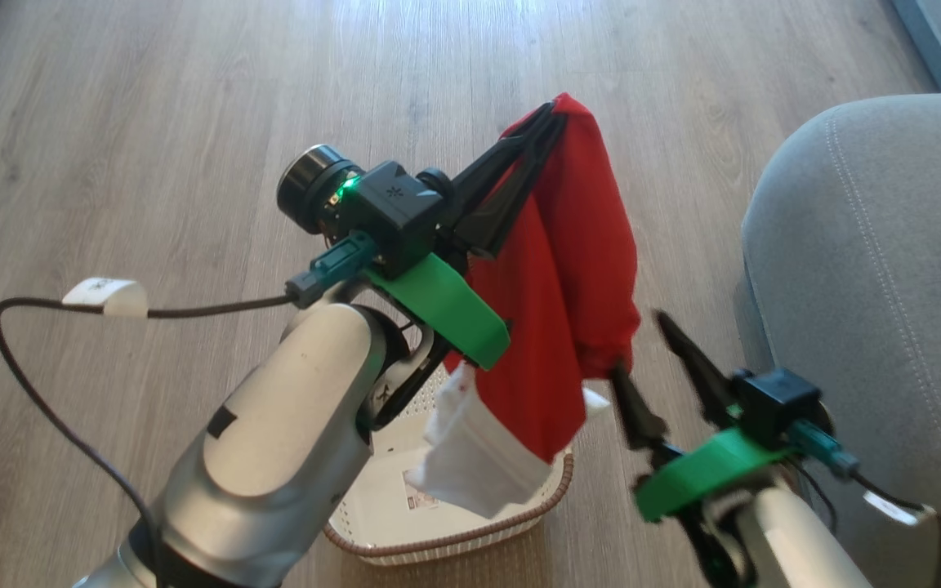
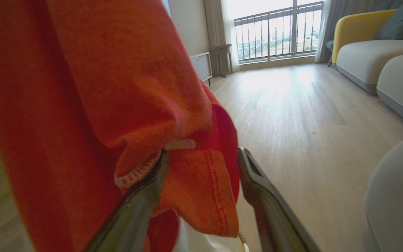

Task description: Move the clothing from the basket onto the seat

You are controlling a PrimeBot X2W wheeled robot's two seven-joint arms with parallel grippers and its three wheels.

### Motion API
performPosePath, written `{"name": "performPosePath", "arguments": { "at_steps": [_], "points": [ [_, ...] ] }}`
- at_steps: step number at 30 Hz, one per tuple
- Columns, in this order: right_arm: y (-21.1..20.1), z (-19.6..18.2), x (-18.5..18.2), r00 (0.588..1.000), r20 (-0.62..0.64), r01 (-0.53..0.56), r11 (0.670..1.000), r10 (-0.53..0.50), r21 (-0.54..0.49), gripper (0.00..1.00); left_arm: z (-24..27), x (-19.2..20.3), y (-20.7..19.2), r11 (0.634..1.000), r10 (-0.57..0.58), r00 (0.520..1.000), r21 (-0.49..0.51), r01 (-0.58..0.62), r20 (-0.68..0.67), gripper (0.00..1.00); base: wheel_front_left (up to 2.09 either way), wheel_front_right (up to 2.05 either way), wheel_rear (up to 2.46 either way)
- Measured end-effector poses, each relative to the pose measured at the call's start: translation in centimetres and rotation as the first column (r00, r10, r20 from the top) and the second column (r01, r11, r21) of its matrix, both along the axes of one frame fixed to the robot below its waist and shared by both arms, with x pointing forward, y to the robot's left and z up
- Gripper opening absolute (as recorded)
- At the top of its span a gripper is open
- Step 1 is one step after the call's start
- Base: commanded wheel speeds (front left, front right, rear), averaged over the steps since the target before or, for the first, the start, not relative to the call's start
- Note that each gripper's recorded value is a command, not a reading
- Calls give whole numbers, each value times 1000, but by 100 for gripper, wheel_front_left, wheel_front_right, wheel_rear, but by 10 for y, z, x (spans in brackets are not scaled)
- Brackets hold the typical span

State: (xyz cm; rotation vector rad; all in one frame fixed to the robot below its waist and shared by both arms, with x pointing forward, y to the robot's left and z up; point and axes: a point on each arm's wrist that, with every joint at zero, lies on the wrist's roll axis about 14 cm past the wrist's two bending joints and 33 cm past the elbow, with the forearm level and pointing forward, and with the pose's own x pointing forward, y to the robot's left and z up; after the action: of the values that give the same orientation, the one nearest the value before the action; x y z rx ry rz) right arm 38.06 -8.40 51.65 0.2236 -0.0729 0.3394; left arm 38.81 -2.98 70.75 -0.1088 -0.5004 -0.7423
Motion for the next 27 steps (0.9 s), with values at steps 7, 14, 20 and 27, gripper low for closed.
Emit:
{"name": "performPosePath", "arguments": {
  "at_steps": [7, 14, 20, 27],
  "points": [
    [48, 55, -2, 975, 165, -153, 988, 148, 19, 100, -6, 4, 1, 1000, 3, 1000, 6, -3, -12, 0, 0, 0, 0],
    [77, 69, -6, 944, 217, -247, 969, 248, -32, 100, -11, 5, -1, 1000, -2, 1000, 12, 2, -23, 0, 0, 0, 0],
    [79, 36, 9, 958, 119, -251, 962, 263, -108, 100, -16, 5, -4, 1000, -12, 999, 15, 12, -38, 0, 0, 0, 0],
    [85, 19, 16, 958, 50, -275, 955, 281, -108, 0, -19, 6, 0, 1000, 0, 999, 22, 1, -43, 0, 0, 0, 0]
  ]
}}
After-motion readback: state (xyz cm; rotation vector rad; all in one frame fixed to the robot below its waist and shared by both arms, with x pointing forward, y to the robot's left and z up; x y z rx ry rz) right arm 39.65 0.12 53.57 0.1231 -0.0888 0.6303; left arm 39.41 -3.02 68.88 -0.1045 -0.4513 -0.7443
